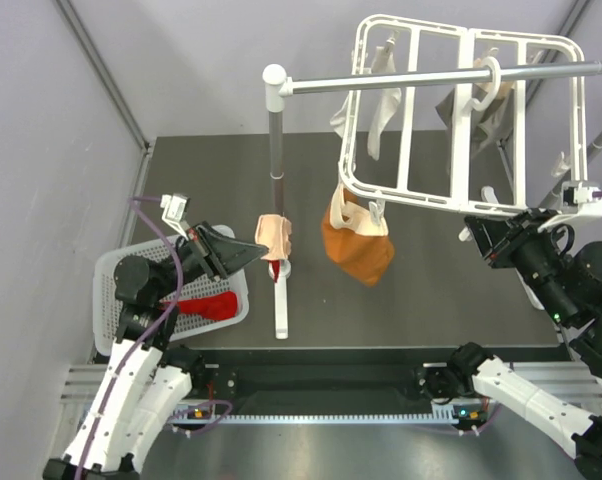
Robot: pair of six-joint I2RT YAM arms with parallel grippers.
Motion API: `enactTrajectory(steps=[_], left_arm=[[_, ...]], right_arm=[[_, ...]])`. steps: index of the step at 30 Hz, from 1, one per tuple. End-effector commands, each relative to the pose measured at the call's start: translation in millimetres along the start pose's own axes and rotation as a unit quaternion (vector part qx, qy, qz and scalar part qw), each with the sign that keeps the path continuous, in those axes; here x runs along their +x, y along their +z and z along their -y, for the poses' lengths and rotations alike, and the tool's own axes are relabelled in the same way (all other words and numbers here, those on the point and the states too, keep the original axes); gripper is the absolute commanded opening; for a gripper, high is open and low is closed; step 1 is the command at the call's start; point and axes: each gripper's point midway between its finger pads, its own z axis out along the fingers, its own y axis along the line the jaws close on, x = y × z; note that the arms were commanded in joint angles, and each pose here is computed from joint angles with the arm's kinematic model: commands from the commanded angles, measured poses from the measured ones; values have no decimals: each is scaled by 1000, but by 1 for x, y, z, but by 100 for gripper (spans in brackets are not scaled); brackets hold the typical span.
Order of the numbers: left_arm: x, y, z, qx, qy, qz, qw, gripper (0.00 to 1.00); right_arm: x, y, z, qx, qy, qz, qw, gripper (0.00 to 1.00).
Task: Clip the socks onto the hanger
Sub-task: Clamp the sock onto the hanger.
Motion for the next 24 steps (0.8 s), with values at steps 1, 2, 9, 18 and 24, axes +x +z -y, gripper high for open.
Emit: enactTrajectory(steps=[1,2,9,18,24], left_arm=[[1,11,54,101,36,-16,994,0],[4,18,59,112,48,-23,992,0],[64,91,91,146,64,-101,982,0],[98,149,114,118,71,-71,988,0],[108,192,81,10,80,-15,997,0]], right_arm=[[17,6,-5,-14,-9,-32,999,0],[19,8,-6,-13,-10,-35,999,0],[17,9,-7,-14,-3,-32,999,0],[15,8,-13,-29,9,-29,999,0],[9,0,-18,-46,25,-17,998,0]])
